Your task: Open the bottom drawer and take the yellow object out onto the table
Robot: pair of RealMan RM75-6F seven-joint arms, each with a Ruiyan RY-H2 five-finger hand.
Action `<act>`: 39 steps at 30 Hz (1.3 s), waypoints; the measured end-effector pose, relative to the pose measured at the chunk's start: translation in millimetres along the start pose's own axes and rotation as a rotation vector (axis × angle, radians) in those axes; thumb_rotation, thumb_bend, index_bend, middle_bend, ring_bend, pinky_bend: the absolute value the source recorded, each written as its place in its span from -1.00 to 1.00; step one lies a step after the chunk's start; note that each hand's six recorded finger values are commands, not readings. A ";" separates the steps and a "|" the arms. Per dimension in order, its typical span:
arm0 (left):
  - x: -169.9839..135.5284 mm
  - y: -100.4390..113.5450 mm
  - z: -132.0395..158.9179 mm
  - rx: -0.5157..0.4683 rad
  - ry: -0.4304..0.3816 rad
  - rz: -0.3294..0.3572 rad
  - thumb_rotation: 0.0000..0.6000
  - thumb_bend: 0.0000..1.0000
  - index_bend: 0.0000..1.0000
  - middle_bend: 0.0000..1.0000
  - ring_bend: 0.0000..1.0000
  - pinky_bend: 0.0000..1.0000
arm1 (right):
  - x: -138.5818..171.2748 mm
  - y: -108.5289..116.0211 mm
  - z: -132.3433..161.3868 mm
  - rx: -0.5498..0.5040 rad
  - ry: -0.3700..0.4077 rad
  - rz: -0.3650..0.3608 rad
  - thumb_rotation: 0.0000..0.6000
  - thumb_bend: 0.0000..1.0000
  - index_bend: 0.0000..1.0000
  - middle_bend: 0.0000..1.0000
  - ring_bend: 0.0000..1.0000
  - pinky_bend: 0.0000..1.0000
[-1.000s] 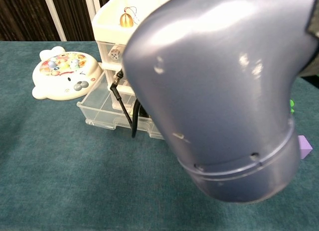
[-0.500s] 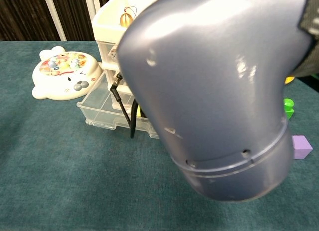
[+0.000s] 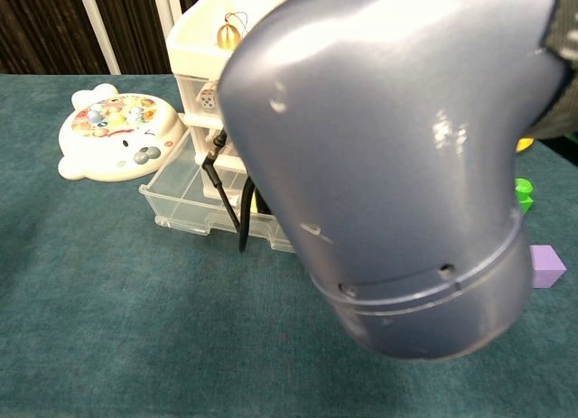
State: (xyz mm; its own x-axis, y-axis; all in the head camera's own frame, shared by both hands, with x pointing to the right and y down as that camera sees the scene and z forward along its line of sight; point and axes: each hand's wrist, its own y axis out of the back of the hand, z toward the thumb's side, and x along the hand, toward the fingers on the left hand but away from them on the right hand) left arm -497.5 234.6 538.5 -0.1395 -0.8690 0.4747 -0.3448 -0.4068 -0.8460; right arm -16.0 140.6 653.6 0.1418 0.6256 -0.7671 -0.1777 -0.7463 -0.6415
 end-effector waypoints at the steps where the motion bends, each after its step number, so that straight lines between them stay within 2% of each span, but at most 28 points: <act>1: -0.1 0.0 -0.1 0.000 0.000 0.000 1.00 -0.26 -0.95 -1.00 -1.00 -1.00 | -0.1 0.3 0.0 -0.001 0.000 0.000 1.00 -0.44 -0.12 1.00 1.00 1.00; 13: 0.0 0.4 -0.5 -0.001 0.002 0.001 1.00 -0.26 -0.95 -1.00 -1.00 -1.00 | -1.7 -3.1 1.0 0.005 -0.001 0.018 1.00 -0.44 -0.12 1.00 1.00 1.00; 28: 0.0 0.6 -0.9 -0.003 0.004 0.000 1.00 -0.26 -0.95 -1.00 -1.00 -1.00 | -2.1 -4.4 3.1 -0.013 0.010 0.028 1.00 -0.44 0.07 1.00 1.00 1.00; 39: 0.4 0.0 -1.9 -0.001 0.010 -0.005 1.00 -0.26 -0.95 -1.00 -1.00 -1.00 | -0.7 3.1 1.7 -0.050 0.021 0.005 1.00 -0.32 0.08 1.00 1.00 1.00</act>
State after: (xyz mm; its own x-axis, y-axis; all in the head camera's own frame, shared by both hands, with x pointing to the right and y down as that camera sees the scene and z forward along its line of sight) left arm -499.3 234.8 539.1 -0.1469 -0.8641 0.4815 -0.3466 -0.4110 -0.8432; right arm -18.3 138.3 652.2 0.1619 0.6172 -0.7699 -0.1295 -0.7602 -0.6367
